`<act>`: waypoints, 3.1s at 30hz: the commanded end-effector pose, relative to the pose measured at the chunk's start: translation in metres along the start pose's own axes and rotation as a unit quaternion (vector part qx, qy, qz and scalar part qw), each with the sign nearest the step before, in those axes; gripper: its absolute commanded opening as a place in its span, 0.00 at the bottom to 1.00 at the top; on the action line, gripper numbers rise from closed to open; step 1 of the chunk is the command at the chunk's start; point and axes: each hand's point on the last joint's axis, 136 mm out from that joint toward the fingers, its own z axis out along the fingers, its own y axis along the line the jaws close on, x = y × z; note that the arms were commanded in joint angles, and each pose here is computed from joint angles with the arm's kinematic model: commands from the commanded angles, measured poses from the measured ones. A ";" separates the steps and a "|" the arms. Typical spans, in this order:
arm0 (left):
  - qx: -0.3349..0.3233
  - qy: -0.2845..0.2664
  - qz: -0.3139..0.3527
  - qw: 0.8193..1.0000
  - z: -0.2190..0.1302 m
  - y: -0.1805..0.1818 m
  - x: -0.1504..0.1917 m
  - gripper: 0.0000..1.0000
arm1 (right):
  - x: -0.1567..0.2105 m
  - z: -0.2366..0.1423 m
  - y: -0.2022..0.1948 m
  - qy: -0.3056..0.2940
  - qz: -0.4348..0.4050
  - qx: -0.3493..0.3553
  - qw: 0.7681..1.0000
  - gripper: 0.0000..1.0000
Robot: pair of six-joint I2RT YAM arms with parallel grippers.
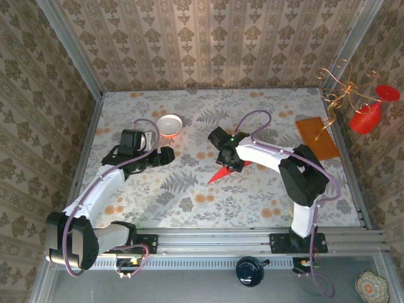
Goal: Fold a paper plane with a square sheet of paper (pick it up from the middle)
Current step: Move a paper plane to the center of the table.
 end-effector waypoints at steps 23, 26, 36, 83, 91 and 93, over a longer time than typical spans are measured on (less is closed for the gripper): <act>-0.007 0.008 -0.005 1.000 0.003 0.005 0.002 0.91 | -0.001 -0.011 -0.037 -0.029 0.040 0.041 0.998 0.15; -0.009 0.008 -0.009 1.000 0.003 0.006 0.002 0.91 | -0.006 -0.017 -0.038 -0.040 0.041 0.041 0.998 0.09; -0.007 -0.008 -0.064 0.998 0.008 0.016 0.002 0.91 | -0.024 -0.049 0.012 -0.054 -0.044 -0.072 0.995 0.00; 0.079 0.120 -0.134 0.980 0.116 -0.046 0.059 0.44 | 0.045 0.016 0.075 0.114 -0.063 -0.410 0.903 0.00; 0.077 0.112 -0.132 0.982 0.119 -0.048 0.050 0.41 | 0.044 0.015 0.075 0.113 -0.063 -0.410 0.903 0.00; 0.065 0.101 -0.132 0.984 0.117 -0.044 0.048 0.41 | 0.043 0.016 0.075 0.113 -0.062 -0.409 0.903 0.00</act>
